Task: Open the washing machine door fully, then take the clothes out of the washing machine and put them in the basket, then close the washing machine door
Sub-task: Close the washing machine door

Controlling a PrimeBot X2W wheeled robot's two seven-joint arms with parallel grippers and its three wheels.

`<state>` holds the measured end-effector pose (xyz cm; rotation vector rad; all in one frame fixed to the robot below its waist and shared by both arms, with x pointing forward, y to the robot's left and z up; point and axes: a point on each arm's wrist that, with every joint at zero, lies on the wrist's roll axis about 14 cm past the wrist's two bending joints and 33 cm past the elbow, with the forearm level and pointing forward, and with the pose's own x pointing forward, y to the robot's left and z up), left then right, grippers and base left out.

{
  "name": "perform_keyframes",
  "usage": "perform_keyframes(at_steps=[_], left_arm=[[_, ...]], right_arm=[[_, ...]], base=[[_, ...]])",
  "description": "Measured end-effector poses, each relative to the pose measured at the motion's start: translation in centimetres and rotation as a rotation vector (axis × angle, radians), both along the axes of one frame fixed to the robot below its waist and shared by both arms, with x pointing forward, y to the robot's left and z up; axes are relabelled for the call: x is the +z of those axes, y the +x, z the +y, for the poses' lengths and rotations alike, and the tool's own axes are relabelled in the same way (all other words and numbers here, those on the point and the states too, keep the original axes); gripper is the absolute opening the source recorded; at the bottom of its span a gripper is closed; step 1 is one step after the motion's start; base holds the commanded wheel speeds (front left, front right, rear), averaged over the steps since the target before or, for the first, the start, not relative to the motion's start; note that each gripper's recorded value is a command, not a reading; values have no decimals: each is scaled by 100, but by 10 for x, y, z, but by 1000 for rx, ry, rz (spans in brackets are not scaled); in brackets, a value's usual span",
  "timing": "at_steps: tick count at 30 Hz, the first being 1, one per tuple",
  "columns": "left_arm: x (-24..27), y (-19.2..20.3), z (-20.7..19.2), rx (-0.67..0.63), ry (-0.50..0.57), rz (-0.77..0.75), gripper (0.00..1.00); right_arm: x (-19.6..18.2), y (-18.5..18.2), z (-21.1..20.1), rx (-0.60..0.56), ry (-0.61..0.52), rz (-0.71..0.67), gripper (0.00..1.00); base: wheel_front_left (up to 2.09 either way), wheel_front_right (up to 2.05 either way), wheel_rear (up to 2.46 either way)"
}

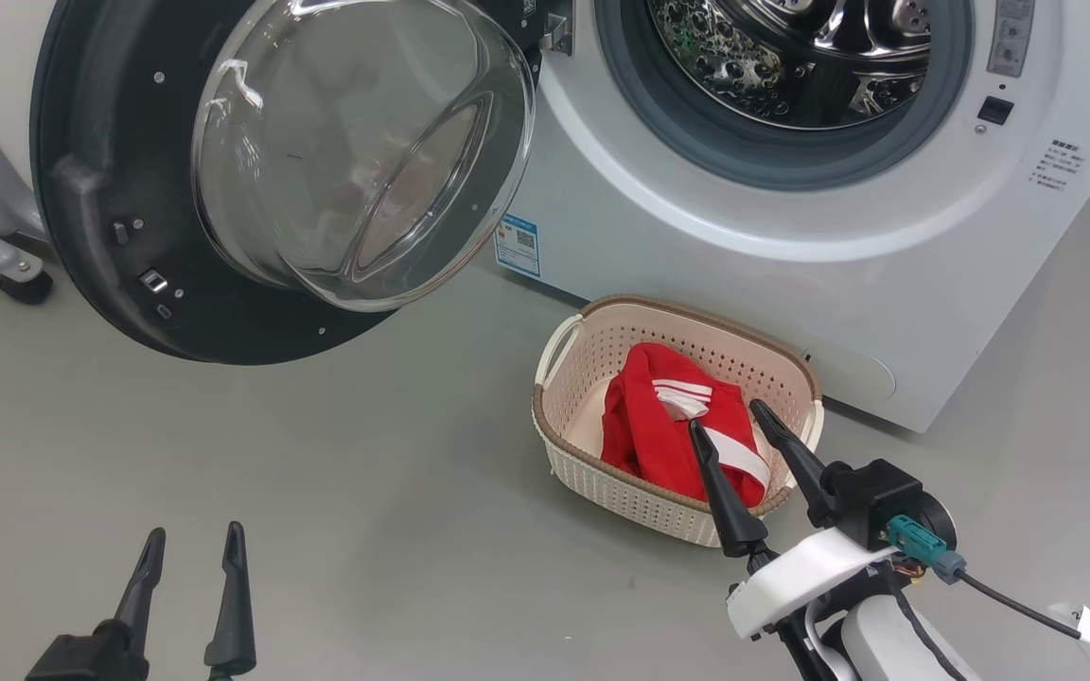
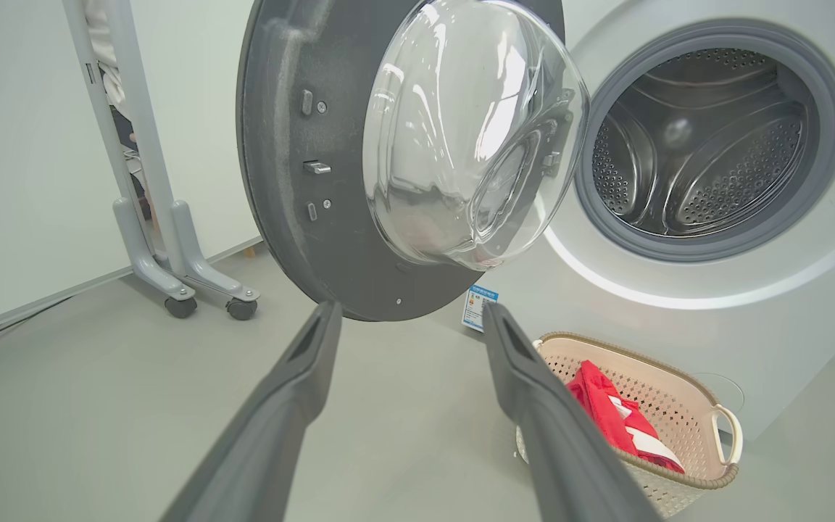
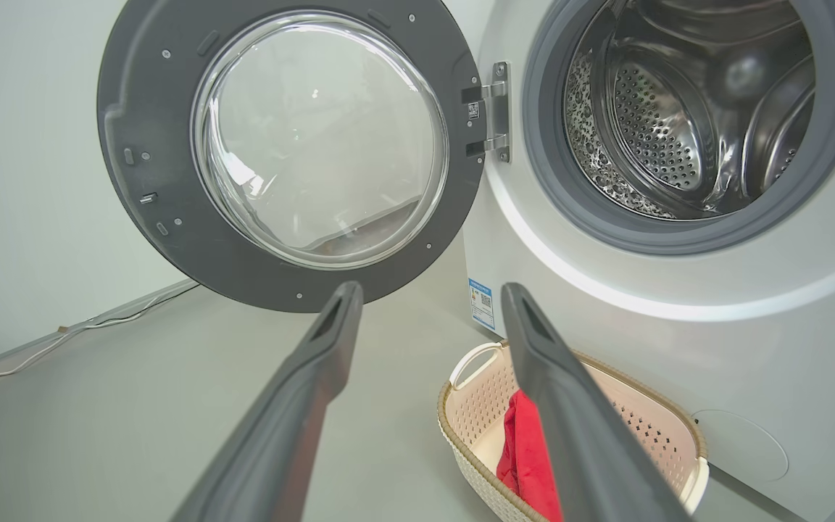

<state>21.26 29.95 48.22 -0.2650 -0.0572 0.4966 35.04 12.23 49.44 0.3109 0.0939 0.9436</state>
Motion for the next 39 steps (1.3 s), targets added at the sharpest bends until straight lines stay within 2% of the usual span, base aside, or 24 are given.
perform_keyframes(at_steps=[13, 14, 15, 16, 28, 34, 39], left_arm=[[1, 0, 1, 2, 2, -1, 100], [1, 0, 1, 2, 2, -1, 49], [1, 0, 0, 2, 1, -1, 10], [0, 0, 0, 2, 2, 0, 0], [4, -2, 10, 13, 37, 17, 0], [30, -1, 31, -4, 174, 17, 0], [80, 12, 62, 4, 333, -46, 0]], right_arm=[[-1, 0, 0, 0, 0, 2, 100], [-1, 0, 0, 0, 0, 3, 100], [-1, 0, 0, -1, 0, 3, 100], [-1, 1, 0, -1, 0, 4, 100], [-6, 4, -1, -10, 3, 22, 100], [-14, 12, -7, -26, -4, 33, 100], [-23, 20, -13, -47, -25, 39, 100]], base=[[0, 0, 0], [0, 0, 0], [0, 0, 0], [0, 0, 0], [0, 0, 0], [0, 0, 0], [0, 0, 0]])
